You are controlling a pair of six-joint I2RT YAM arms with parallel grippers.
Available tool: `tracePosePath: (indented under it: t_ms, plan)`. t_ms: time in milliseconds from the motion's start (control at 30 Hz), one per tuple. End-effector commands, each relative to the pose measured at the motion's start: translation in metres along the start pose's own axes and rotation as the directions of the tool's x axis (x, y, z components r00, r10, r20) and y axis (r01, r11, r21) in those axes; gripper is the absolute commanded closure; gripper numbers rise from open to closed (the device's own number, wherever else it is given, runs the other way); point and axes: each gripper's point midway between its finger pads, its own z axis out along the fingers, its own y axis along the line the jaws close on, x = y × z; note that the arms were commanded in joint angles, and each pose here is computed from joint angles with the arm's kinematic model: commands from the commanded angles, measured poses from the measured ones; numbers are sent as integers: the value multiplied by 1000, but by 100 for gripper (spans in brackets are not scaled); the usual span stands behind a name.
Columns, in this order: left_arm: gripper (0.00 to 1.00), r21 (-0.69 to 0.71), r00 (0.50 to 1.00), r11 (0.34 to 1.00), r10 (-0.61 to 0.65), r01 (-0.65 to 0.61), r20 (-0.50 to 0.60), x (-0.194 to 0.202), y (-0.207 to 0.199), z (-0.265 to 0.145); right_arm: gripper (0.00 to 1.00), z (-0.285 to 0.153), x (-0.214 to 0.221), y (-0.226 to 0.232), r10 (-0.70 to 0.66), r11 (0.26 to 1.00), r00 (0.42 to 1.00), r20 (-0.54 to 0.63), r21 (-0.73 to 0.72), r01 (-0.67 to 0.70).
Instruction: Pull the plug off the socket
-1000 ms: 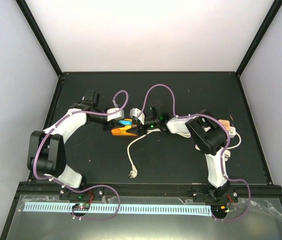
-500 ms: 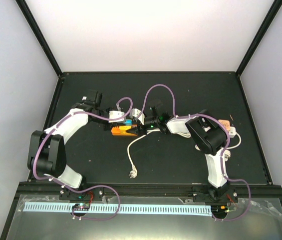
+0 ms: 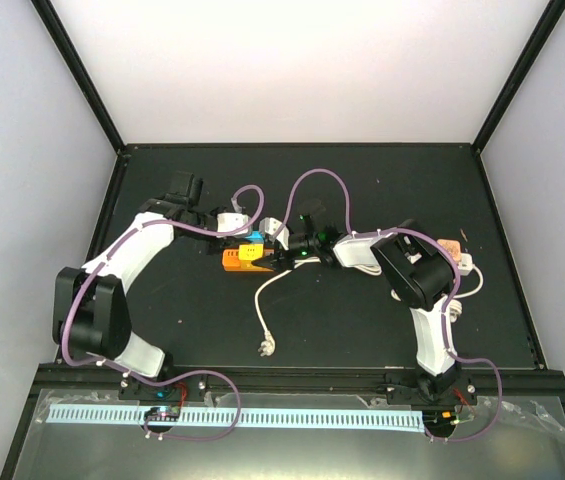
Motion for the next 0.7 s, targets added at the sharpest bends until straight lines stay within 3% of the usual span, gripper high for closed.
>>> tracePosePath:
  t_ms: [0,167,467,667]
  plan:
    - [98,-16,998,999,43,-42,54,-25,5,-13,93,5,79,19,148,988,968,-202,-1,-151]
    - [98,-24,999,999,39,-38,19,-22,3,-17,86,5,80,20,147,989,968,-203,-2,-150]
    - [98,-62,1000,998,-14,13,-10,-22,1,-32,43,3,75,19,141,990,971,-191,1,-143]
    - [99,-60,998,996,-60,59,-10,-20,-2,-37,21,-2,55,17,122,992,981,-148,12,-122]
